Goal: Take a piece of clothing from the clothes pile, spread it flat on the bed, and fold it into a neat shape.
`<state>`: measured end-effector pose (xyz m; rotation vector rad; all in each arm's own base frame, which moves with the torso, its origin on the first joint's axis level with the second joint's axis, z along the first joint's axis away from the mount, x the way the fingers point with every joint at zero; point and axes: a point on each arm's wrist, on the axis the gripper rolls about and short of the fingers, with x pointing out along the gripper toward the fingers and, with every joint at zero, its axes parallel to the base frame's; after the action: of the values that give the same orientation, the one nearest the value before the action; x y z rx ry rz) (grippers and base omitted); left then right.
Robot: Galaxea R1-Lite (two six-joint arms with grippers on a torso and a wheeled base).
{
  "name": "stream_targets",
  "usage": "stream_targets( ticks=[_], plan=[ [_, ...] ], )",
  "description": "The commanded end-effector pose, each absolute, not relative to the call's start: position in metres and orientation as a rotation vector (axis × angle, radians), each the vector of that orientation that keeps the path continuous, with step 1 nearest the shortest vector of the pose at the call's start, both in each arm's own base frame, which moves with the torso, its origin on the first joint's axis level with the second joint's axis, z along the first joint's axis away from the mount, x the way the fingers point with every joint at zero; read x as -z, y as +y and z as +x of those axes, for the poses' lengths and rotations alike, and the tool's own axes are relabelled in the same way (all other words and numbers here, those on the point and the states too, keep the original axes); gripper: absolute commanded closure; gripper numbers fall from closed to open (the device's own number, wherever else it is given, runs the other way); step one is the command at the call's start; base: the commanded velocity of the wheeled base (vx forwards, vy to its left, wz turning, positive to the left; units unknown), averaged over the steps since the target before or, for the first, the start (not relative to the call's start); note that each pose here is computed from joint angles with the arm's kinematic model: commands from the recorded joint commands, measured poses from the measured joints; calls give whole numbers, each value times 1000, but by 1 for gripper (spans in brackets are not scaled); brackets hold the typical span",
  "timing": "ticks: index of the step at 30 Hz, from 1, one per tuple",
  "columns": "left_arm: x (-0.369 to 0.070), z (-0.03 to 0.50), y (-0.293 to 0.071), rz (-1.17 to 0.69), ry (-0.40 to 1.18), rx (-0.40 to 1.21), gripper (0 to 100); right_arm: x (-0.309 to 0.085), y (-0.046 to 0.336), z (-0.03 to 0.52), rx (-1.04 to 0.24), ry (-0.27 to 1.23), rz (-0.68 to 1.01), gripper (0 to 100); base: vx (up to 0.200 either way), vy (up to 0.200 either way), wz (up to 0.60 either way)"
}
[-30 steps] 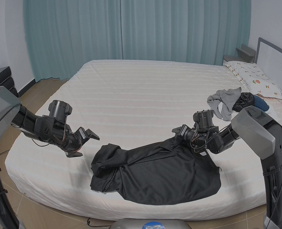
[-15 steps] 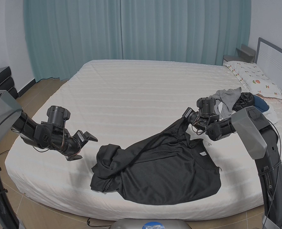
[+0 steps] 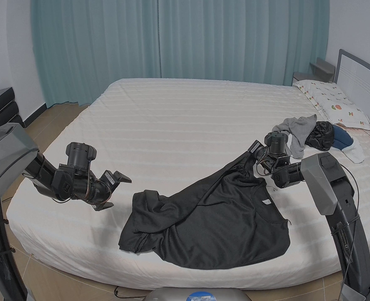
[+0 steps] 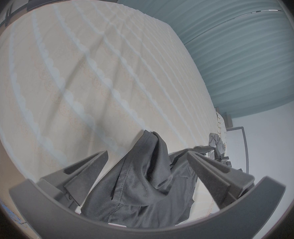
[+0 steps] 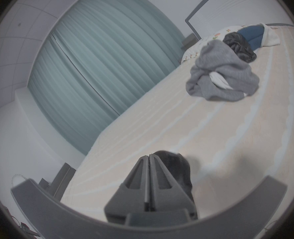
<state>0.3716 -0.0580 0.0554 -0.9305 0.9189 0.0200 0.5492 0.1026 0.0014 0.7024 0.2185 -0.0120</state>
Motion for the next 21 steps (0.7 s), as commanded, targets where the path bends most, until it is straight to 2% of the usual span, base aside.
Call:
stream_targets(
  ticks=[1,8,14,16,21],
  plan=[
    [-43,372,-62,-924,954,-29,0,11,100,549,24,241,697,0,0,0,0],
    [-40,368,-65,-898,948,-65,0,-16,93,521,36,290,695,0,0,0,0],
    [-39,365,-64,-900,939,-76,0,-41,76,467,42,376,695,0,0,0,0],
    [-40,365,-63,-899,937,-76,0,-48,71,444,67,412,740,0,0,0,0],
    [-40,362,-65,-898,941,-72,0,-44,71,405,46,515,787,0,200,0,0]
  ],
)
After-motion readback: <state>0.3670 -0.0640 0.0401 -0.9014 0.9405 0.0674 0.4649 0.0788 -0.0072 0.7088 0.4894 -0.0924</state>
